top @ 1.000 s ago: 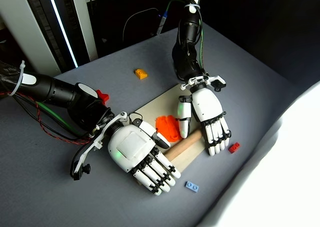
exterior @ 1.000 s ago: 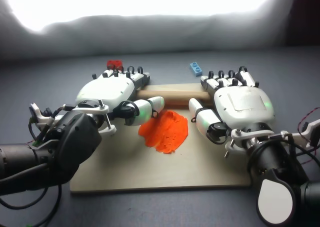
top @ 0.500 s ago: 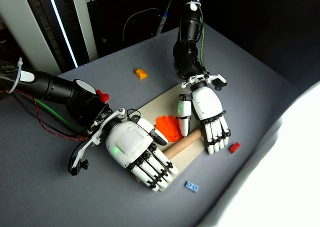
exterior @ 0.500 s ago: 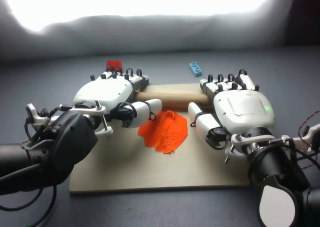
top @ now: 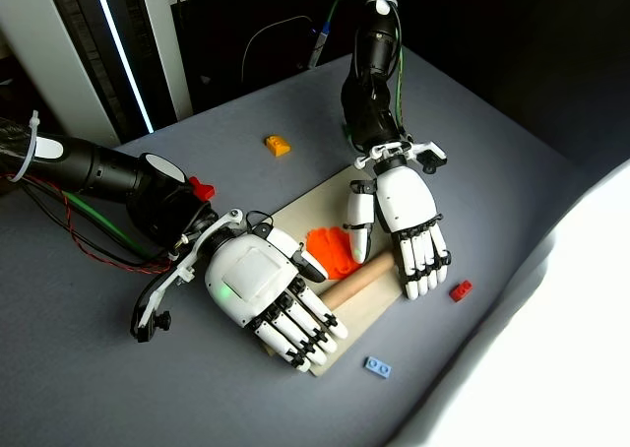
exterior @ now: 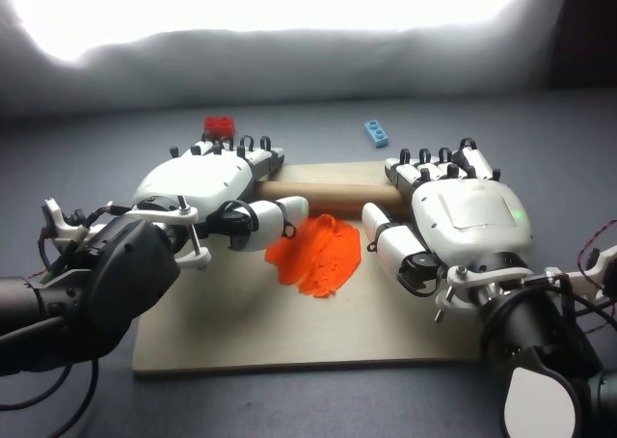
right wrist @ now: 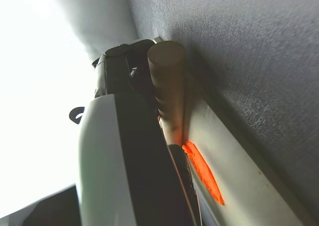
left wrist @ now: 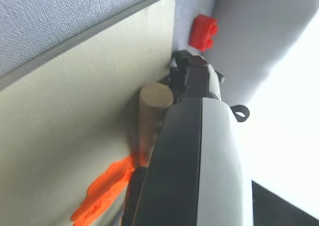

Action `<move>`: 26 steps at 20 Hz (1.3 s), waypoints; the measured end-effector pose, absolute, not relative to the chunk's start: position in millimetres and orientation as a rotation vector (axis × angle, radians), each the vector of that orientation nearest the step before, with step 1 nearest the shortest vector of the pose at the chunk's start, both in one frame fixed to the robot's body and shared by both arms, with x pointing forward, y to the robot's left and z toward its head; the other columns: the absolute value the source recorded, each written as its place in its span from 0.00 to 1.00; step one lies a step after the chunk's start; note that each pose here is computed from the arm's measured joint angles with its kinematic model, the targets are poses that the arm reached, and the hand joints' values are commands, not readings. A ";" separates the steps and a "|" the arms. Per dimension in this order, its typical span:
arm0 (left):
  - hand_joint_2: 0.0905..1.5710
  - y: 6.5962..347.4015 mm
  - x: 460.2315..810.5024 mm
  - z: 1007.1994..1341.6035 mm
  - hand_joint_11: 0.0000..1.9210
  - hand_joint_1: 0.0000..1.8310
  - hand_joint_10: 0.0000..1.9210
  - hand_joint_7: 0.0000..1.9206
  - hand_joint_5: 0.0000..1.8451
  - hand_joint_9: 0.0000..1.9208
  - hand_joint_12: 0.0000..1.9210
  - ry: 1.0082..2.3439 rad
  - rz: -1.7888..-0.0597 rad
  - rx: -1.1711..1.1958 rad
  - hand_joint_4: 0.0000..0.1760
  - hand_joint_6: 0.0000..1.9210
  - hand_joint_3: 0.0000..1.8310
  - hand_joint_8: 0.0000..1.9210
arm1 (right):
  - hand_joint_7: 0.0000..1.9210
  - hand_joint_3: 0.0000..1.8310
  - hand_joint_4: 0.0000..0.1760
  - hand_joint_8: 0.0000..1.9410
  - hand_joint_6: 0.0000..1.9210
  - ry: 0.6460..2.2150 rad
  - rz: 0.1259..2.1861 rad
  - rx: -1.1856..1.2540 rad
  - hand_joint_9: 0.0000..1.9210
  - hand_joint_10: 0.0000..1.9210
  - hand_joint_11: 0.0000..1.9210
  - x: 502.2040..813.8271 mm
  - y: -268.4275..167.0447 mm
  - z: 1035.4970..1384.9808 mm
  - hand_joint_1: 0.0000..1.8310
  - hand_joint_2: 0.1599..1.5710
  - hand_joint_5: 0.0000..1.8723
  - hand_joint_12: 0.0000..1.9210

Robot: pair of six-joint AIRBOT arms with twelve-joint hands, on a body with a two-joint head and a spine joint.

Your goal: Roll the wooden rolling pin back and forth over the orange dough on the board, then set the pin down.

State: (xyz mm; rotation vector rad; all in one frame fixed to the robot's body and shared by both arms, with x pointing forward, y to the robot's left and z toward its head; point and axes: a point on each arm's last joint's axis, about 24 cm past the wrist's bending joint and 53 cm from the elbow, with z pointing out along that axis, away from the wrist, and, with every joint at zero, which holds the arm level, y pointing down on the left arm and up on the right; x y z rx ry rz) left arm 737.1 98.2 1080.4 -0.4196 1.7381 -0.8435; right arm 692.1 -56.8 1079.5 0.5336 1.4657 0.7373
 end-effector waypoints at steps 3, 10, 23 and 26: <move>0.88 99.5 732.3 1081.0 0.00 0.00 0.00 0.16 0.13 0.15 0.22 1.745 -0.848 -0.420 0.00 0.00 0.00 0.00 | 0.25 0.00 0.00 0.00 0.00 1.467 0.733 0.525 0.23 0.00 0.00 690.0 -58.0 1078.0 0.00 0.96 0.24 0.52; 0.88 103.2 725.1 1084.1 0.00 0.00 0.00 0.16 0.13 0.15 0.21 1.754 -0.849 -0.413 0.00 0.00 0.00 0.00 | 0.25 0.00 0.00 0.00 0.00 1.468 0.738 0.507 0.23 0.00 0.00 682.0 -55.9 1076.8 0.00 0.96 0.22 0.52; 0.89 107.3 713.1 1079.6 0.00 0.00 0.00 0.16 0.13 0.15 0.22 1.793 -0.837 -0.370 0.00 0.00 0.00 0.00 | 0.26 0.00 0.00 0.00 0.01 1.469 0.743 0.505 0.24 0.00 0.00 679.3 -55.0 1077.8 0.00 0.97 0.24 0.54; 0.89 107.7 709.8 1078.2 0.00 0.00 0.00 0.16 0.12 0.15 0.23 1.801 -0.842 -0.375 0.00 0.00 0.00 0.00 | 0.25 0.00 0.00 0.00 0.00 1.464 0.747 0.505 0.23 0.00 0.00 676.7 -54.2 1079.4 0.00 0.96 0.24 0.52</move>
